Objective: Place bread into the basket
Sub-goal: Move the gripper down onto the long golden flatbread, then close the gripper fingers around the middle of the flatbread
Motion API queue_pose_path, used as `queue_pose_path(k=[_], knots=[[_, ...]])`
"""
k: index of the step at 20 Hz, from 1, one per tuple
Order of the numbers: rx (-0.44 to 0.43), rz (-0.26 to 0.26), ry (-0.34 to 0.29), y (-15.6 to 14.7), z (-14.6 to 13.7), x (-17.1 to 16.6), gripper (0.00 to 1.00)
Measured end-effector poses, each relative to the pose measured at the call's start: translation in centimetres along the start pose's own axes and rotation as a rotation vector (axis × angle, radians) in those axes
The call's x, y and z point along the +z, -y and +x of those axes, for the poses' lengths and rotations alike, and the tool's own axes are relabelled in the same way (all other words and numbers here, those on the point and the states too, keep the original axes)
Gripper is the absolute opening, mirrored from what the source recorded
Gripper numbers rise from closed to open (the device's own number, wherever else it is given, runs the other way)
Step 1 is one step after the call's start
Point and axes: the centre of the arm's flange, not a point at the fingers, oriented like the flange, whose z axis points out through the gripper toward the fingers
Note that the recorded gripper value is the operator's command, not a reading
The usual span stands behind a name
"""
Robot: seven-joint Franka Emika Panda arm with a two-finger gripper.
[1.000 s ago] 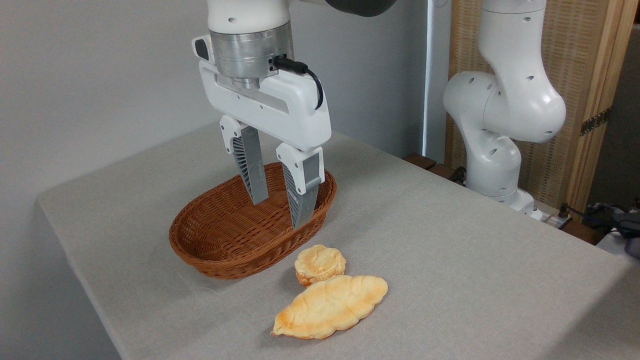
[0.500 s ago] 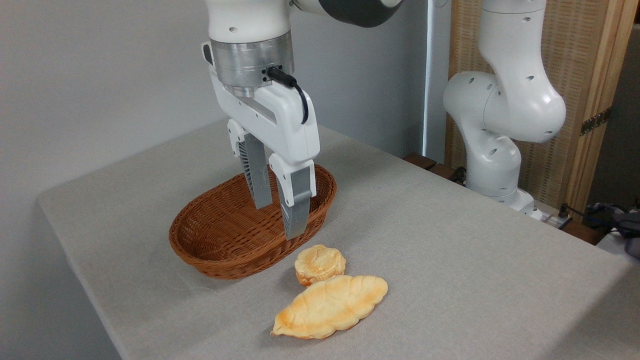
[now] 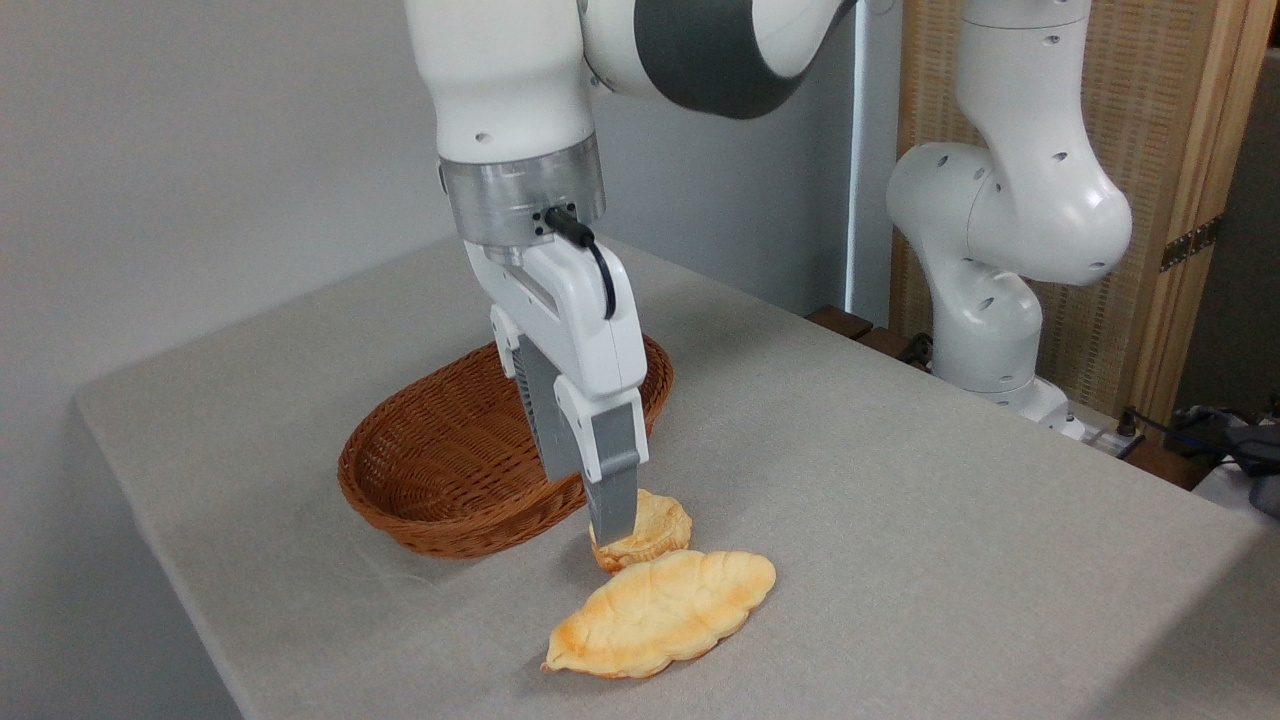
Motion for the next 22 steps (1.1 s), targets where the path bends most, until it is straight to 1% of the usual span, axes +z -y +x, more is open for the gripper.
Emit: queue_pose_path(k=[2, 6, 9, 12, 16, 22], knots=[[0.005, 0.016, 0.003, 0.0, 0.0, 0.9, 1.00], [0.023, 0.033, 0.041, 0.0, -0.3, 2.4, 1.00], [0.033, 0.031, 0.068, 0.0, -0.4, 3.2, 1.00], [0.037, 0.015, 0.081, -0.2, -0.5, 4.3, 1.00], [0.048, -0.021, 0.102, -1.0, -0.4, 6.3, 1.00], [0.070, -0.044, 0.114, -1.7, 0.6, 7.6, 1.00]])
